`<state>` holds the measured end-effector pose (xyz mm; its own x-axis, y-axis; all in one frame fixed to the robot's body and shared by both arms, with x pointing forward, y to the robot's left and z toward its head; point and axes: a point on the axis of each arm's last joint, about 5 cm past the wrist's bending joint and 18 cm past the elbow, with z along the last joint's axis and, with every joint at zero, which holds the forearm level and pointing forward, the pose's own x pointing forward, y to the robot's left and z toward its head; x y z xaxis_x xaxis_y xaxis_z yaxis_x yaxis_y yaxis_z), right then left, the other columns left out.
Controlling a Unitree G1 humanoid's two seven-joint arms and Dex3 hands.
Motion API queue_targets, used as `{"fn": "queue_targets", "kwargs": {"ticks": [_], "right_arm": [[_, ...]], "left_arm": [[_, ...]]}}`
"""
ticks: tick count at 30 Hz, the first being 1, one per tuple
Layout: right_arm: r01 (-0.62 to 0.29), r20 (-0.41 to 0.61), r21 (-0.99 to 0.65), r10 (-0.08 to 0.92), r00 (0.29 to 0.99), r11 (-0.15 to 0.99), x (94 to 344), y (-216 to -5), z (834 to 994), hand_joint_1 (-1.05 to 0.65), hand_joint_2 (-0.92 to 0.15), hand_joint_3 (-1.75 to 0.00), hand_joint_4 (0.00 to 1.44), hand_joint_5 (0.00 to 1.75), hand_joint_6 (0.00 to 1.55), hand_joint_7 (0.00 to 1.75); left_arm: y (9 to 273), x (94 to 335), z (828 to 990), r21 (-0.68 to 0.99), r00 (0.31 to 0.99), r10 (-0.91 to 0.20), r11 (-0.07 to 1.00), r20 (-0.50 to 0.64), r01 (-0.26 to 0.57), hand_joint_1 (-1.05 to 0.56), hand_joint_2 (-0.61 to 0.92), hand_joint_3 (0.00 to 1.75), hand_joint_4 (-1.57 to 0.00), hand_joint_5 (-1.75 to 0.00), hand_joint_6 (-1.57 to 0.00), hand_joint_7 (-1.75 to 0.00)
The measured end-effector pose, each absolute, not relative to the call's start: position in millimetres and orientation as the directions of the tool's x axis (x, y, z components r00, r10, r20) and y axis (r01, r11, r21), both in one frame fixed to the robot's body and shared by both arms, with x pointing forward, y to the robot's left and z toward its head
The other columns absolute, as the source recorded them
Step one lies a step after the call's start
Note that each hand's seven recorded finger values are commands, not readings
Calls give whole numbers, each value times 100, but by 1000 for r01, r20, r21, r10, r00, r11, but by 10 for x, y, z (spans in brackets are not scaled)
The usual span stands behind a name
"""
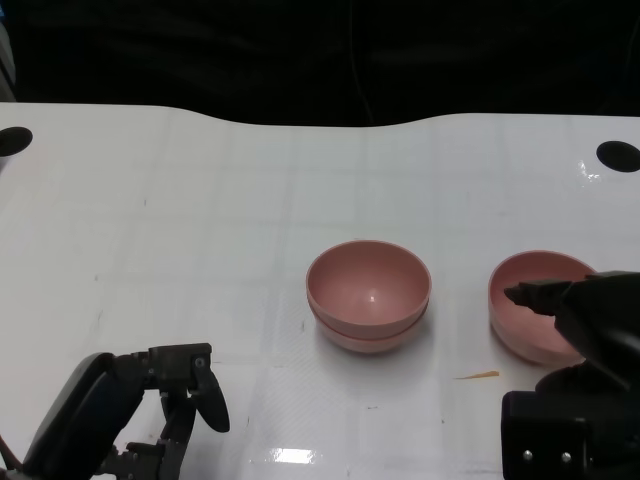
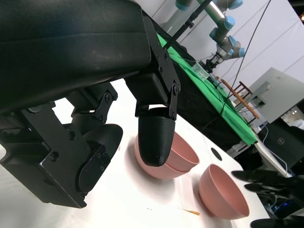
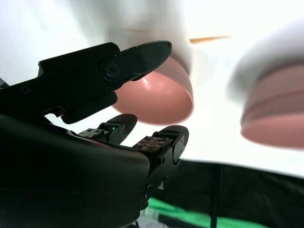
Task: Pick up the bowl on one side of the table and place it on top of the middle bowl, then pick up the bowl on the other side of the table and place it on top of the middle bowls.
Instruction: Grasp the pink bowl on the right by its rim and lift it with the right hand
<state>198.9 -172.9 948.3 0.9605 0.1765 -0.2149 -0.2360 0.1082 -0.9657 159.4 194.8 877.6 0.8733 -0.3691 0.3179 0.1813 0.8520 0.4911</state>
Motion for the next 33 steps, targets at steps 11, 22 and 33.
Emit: {"fn": "queue_targets", "kwargs": {"ticks": [11, 22, 33], "right_arm": [[-291, -284, -956, 144, 948, 32, 2193, -1687, 9279, -59, -90, -1, 56, 11, 43, 1], [-386, -394, -919, 163, 905, -77, 2576, -1680, 9023, -40, -92, -13, 84, 20, 57, 5], [-227, -238, -971, 224, 945, -73, 2742, -1713, 8829, -25, -92, -14, 83, 152, 94, 14]], "left_arm": [[1934, 1599, 8793, 492, 869, -373, 851, 325, 182, 10, 20, 167, -93, -166, -89, -146], [1918, 1615, 8808, 495, 867, -381, 848, 321, 189, 12, 19, 165, -93, -167, -89, -146], [1909, 1615, 8817, 500, 865, -384, 845, 322, 189, 12, 18, 166, -94, -166, -90, -145]]}}
